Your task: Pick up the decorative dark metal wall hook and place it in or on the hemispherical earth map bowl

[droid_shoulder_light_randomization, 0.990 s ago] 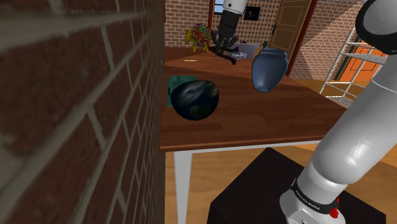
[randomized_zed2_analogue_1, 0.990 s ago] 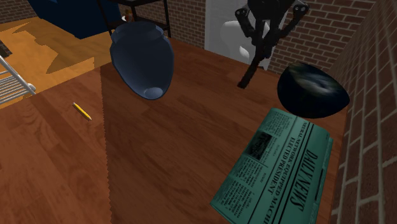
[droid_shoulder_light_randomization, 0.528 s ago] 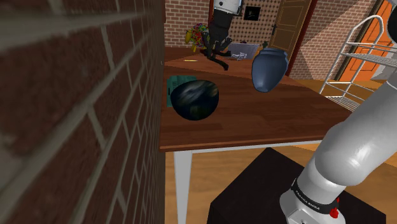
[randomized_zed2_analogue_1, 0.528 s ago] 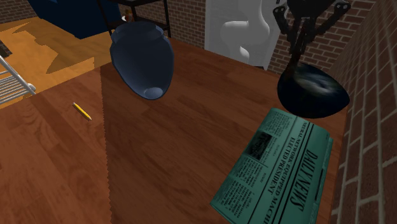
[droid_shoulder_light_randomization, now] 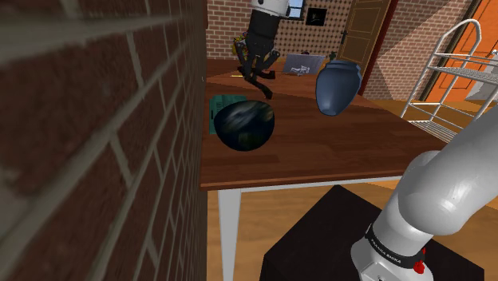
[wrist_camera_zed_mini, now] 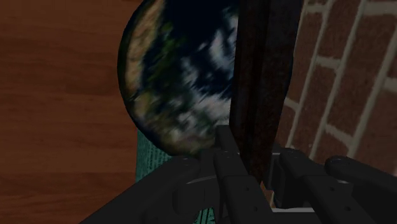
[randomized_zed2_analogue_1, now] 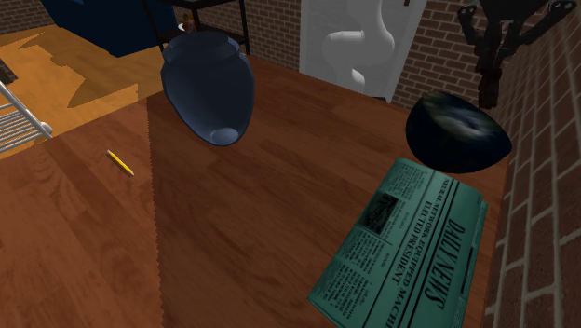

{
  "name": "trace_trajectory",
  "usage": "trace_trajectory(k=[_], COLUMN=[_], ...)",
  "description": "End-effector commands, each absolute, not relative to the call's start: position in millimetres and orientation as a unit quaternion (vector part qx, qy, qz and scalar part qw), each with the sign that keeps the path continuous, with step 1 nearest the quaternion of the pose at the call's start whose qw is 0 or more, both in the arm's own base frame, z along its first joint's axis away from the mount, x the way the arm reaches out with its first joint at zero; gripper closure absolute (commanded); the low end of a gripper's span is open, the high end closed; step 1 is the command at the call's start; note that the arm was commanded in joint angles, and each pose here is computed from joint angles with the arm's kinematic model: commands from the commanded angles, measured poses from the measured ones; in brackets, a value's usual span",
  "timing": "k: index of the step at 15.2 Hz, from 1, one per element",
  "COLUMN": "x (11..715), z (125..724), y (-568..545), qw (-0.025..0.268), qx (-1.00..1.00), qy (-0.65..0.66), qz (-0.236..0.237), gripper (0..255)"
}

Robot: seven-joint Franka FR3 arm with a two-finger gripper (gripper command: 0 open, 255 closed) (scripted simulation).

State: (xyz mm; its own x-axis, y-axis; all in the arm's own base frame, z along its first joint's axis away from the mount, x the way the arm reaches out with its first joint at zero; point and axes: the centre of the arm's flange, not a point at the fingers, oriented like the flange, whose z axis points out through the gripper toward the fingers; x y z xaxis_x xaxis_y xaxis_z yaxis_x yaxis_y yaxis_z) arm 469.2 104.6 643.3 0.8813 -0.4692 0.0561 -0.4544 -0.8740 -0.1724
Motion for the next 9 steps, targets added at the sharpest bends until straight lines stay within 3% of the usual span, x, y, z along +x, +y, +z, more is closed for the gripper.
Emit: trace_trajectory(k=[1, 9], x=[458.8, 458.8], z=[644.5, 602.3], y=[130.8, 130.8], qw=[0.077, 0.077], qx=[-0.967, -0.967], qy=[0.240, 0.240], qz=[-0.048, -0.048], gripper=[255, 255])
